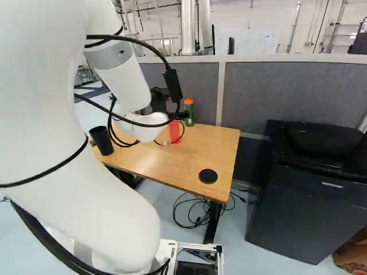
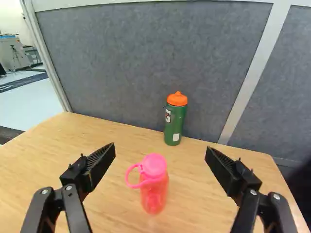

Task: Pick up the green bottle from the table

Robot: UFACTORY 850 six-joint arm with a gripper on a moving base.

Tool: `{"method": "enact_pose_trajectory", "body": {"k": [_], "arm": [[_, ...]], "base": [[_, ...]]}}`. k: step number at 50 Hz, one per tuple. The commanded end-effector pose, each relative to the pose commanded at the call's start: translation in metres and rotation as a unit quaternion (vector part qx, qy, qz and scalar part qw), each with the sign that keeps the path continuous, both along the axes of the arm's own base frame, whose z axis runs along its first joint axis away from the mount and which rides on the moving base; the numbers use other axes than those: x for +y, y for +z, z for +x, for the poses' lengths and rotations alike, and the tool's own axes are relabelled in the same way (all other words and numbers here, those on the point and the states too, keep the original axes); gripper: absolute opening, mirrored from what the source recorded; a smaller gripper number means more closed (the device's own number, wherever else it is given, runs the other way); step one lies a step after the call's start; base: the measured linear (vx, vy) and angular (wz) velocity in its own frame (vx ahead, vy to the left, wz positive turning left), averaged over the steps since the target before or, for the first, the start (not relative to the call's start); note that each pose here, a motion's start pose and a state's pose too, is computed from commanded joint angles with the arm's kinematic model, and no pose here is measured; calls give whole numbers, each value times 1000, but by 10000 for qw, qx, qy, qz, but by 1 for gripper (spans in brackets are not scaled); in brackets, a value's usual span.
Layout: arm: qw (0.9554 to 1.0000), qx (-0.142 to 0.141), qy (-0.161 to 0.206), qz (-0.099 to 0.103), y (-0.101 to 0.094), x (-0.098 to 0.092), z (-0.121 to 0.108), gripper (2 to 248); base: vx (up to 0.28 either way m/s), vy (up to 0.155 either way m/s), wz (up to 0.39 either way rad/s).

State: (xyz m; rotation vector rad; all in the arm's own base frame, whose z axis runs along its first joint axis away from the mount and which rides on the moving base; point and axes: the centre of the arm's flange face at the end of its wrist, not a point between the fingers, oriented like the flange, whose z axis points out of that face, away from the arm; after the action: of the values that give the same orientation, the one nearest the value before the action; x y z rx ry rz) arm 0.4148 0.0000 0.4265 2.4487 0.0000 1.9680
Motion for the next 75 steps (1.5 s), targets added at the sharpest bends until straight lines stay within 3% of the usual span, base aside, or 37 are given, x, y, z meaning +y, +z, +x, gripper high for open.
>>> {"method": "enact_pose_trajectory", "body": {"k": [14, 21, 55, 75], "arm": [[9999, -168, 0, 0, 14, 0, 28, 247], [9999, -121, 0, 0, 19, 0, 41, 247], [9979, 650, -15, 12, 33, 0, 102, 247], [9916, 1285, -136, 106, 26, -5, 136, 247]], "base": [[0, 0, 0], [0, 0, 0], [0, 0, 0], [0, 0, 0]]}}
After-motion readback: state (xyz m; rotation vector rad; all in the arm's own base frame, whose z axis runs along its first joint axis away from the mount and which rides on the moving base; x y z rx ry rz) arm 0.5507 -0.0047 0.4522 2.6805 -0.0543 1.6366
